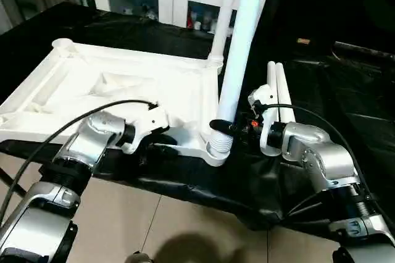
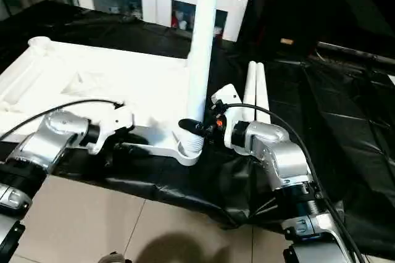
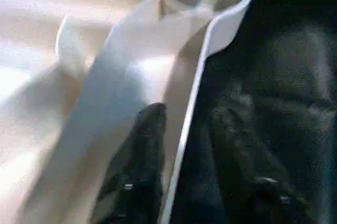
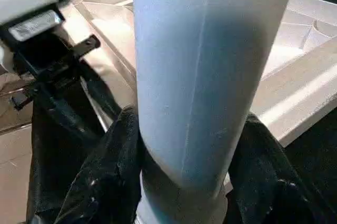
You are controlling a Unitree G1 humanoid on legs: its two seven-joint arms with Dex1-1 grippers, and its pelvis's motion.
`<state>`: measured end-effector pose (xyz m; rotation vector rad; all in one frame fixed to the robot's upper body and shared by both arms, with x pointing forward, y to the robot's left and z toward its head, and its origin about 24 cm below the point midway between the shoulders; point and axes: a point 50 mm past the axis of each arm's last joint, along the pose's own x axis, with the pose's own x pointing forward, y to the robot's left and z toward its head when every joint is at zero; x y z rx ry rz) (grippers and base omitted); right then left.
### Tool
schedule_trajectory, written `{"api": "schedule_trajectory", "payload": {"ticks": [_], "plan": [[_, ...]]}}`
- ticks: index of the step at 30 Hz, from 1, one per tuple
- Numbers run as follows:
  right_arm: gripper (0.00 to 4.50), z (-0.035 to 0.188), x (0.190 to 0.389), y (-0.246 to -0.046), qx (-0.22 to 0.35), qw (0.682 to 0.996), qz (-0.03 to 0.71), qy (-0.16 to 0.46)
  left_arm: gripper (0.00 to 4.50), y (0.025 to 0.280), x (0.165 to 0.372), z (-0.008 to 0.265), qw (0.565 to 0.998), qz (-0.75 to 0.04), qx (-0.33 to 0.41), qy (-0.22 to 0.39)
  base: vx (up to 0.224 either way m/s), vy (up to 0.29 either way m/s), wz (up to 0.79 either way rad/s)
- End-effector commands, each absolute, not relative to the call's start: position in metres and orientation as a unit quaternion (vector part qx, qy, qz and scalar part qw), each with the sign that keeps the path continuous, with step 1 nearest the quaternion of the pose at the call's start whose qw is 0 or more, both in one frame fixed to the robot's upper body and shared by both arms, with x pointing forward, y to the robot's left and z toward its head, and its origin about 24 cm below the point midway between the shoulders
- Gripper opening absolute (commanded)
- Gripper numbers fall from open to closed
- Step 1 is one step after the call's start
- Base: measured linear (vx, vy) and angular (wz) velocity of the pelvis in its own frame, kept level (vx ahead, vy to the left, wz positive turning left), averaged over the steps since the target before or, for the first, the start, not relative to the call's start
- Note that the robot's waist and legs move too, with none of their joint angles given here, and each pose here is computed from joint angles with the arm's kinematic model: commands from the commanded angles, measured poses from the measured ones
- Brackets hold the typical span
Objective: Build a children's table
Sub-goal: Insert table leg to table base
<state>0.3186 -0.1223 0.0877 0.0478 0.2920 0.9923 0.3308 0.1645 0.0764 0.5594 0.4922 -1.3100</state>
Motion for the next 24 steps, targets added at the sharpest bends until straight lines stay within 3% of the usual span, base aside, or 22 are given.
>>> {"api": "schedule_trajectory", "payload": {"ticks": [1,16,17,24], "plan": [[1.85,0.081,0.314,-0.124,0.023,0.864,0.477,0.159,1.75,0.159,0.332,0.087,0.709,-0.614,0.276,0.210,0.000,0.000,0.00],[1.85,0.080,0.308,-0.124,0.020,0.865,0.476,0.159,1.75,0.162,0.339,0.075,0.678,-0.611,0.325,0.249,0.000,0.000,0.00],[1.85,0.080,0.308,-0.124,0.020,0.865,0.476,0.159,1.46,0.162,0.340,0.074,0.678,-0.608,0.327,0.251,0.000,0.000,0.00],[1.85,0.078,0.304,-0.123,0.019,0.862,0.479,0.162,1.04,0.158,0.346,0.075,0.682,-0.609,0.327,0.237,0.000,0.000,0.00]]}}
